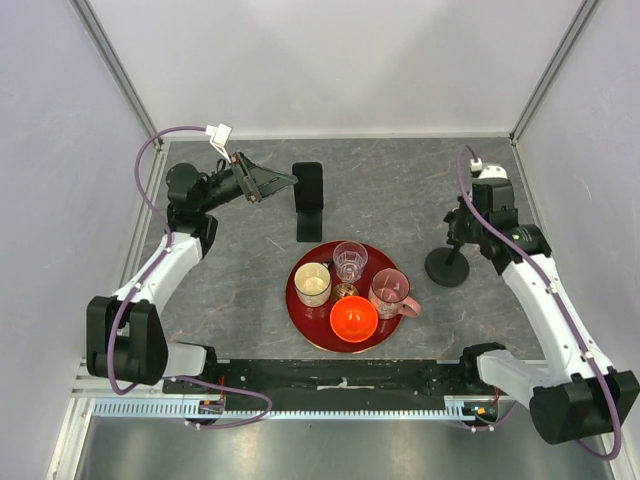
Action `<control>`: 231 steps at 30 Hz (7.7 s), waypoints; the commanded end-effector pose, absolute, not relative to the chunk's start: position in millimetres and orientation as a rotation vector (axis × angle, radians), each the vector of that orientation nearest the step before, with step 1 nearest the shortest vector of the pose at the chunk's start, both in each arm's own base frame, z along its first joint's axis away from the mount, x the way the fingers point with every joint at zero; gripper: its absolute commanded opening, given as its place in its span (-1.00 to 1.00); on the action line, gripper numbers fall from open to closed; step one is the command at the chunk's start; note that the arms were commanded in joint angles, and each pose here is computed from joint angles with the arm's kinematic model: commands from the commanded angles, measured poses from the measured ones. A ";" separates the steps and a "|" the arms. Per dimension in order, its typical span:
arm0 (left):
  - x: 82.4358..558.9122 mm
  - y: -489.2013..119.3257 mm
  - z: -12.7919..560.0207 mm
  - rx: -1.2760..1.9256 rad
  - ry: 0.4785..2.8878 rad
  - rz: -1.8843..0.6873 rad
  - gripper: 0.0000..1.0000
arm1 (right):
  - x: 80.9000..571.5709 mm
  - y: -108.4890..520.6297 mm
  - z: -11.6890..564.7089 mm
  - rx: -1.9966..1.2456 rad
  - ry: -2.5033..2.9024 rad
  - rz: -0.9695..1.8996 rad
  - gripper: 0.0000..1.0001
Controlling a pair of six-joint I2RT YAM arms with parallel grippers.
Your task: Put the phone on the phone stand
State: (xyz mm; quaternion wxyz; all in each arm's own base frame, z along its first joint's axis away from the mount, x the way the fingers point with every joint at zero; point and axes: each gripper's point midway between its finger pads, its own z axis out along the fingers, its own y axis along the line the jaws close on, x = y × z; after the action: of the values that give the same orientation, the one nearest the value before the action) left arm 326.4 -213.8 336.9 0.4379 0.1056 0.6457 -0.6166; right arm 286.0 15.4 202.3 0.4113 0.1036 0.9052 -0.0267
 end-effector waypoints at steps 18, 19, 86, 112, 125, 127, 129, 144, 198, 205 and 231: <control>324.6 -217.1 344.0 0.315 1.594 -1.542 0.68 | 384.9 228.1 235.8 -1.302 1.839 0.625 -1.00; 324.3 -217.0 344.7 0.317 1.591 -1.542 0.68 | 384.2 231.9 231.0 -1.329 1.841 0.617 -1.00; 322.1 -221.5 342.1 0.317 1.599 -1.567 0.69 | 396.3 195.0 219.8 0.066 1.949 0.090 -0.12; 320.1 -228.1 338.3 0.332 1.610 -1.584 0.68 | 390.9 142.1 233.4 0.049 1.932 -0.007 -1.00; 314.7 -231.5 342.8 0.355 1.603 -1.595 0.68 | 365.7 119.7 252.2 0.139 1.915 -0.014 0.96; 313.4 -231.8 344.9 0.360 1.597 -1.594 0.68 | 356.2 100.7 266.4 0.201 1.864 -0.057 0.96; 312.3 -232.1 345.9 0.363 1.595 -1.595 0.68 | 352.6 80.2 279.0 0.270 1.811 -0.106 0.96; 308.2 -235.3 348.4 0.372 1.595 -1.606 0.69 | 391.9 -50.0 214.6 1.169 1.850 -0.096 0.96; 303.7 -234.9 353.9 0.375 1.570 -1.623 0.69 | 441.1 -87.7 23.3 2.093 2.064 -0.137 0.96; 304.2 -234.4 353.6 0.373 1.571 -1.621 0.69 | 439.1 -94.8 20.3 2.093 2.046 -0.185 0.96; 303.4 -234.8 354.2 0.374 1.571 -1.625 0.69 | 419.4 -96.4 6.7 1.923 2.239 -0.324 -1.00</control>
State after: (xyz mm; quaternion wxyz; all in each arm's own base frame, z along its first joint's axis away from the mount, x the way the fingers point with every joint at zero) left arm 315.2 -234.0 328.5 0.3980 0.1200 0.6493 -0.6369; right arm 440.0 -93.8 16.7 0.0939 0.6637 0.7387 -0.0708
